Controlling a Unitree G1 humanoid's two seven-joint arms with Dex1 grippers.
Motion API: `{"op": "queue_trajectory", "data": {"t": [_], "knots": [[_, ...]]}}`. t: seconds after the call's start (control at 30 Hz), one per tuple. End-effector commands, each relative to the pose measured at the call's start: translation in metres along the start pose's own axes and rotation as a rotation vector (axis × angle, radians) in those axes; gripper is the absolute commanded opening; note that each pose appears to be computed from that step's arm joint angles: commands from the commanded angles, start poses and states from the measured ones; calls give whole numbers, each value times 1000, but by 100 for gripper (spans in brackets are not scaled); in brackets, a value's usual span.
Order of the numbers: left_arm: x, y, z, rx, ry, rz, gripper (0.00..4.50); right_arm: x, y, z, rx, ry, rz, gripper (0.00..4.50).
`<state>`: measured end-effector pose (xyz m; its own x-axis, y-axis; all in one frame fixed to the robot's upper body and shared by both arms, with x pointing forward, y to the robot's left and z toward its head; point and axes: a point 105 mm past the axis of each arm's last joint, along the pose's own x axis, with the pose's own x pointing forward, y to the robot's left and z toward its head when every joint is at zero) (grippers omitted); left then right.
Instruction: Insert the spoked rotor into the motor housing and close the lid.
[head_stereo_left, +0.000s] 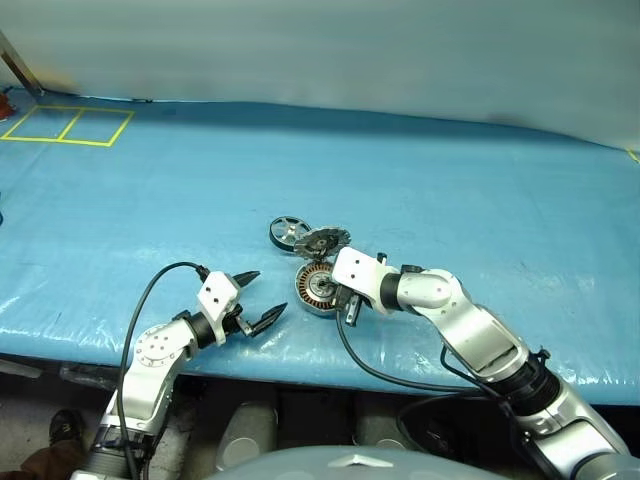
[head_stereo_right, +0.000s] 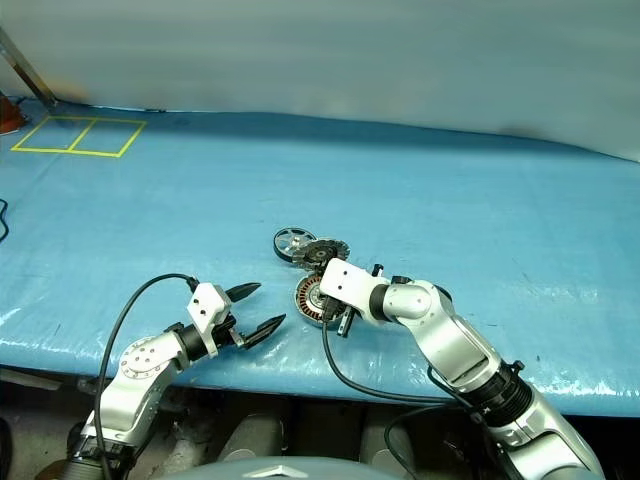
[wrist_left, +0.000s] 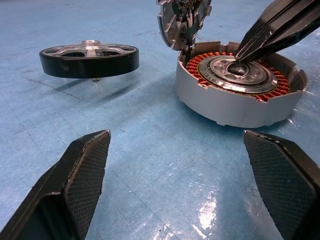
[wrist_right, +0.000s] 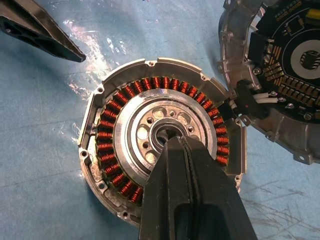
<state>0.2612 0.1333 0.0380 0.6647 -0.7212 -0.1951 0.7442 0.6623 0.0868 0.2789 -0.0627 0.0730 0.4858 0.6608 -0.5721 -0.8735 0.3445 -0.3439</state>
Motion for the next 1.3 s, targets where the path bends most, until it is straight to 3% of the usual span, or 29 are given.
{"op": "queue_trajectory", "data": {"t": [0.03,0.8,1.1,1.3], "knots": [[1,-1,3,7,-21,-3,450,1,8,-29,50,123,25,1],[-1,-4,0,-6,-22,10,450,6,12,-34,-9,173,54,1],[-1,-3,0,-4,-19,9,450,-2,1,3,23,5,15,1],[1,-1,2,3,-21,6,450,-1,0,9,11,-15,5,1]]}}
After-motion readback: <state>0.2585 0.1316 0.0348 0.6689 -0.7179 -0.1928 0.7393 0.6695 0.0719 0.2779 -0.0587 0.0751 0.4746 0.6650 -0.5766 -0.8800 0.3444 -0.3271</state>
